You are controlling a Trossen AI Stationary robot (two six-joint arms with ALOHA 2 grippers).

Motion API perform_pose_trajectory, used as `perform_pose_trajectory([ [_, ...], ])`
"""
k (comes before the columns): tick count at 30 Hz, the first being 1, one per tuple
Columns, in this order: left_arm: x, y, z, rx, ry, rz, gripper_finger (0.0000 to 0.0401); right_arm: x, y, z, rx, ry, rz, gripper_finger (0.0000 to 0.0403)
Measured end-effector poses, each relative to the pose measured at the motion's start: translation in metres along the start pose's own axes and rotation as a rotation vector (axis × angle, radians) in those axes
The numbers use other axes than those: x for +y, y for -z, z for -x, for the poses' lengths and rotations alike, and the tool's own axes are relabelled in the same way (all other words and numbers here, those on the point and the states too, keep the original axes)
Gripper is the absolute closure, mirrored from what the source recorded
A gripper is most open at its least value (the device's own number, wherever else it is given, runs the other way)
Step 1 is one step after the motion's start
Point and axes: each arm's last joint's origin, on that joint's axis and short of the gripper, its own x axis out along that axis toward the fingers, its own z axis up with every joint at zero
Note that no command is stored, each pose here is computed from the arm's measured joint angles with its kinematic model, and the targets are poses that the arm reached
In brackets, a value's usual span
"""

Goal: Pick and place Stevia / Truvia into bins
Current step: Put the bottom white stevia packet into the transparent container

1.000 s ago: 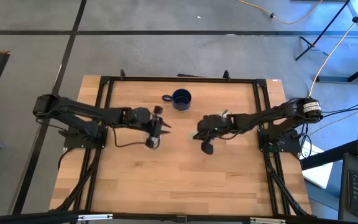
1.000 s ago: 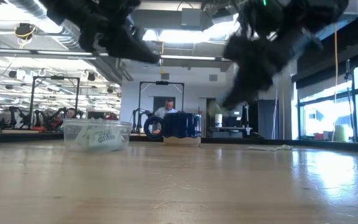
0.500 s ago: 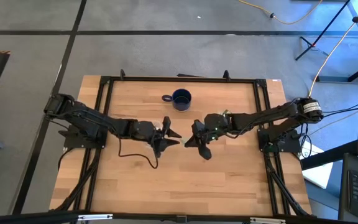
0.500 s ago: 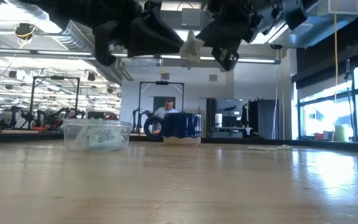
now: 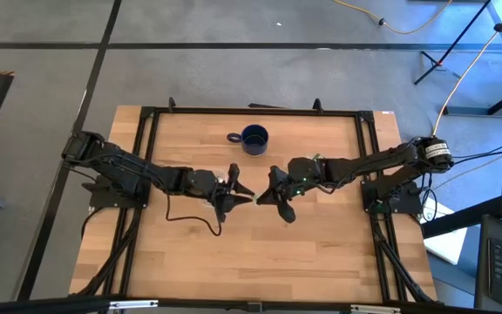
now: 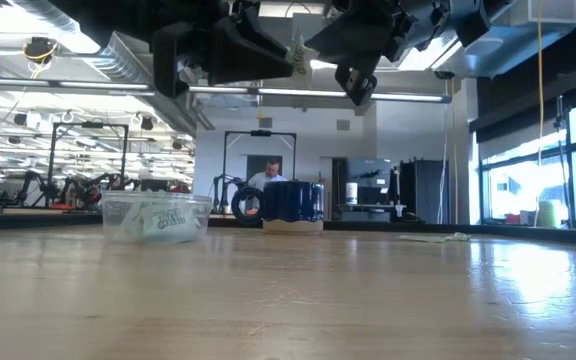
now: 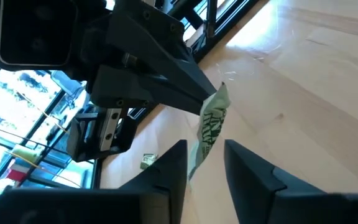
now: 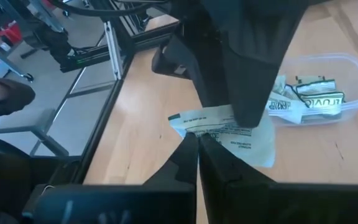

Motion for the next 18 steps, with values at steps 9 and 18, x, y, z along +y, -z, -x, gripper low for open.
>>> perform_pose_trajectory([
  [9, 0.0002, 0.0003, 0.0, 0.002, -0.003, 0.0, 0.0393, 0.0, 0.0, 0.0, 0.0, 0.001, 0.027, 0.0397],
  [18, -0.0001, 0.0009, 0.0, 0.012, -0.003, 0.002, 0.0398, -0.0005, 0.0022, 0.0004, 0.024, 0.009, 0.101, 0.0357],
])
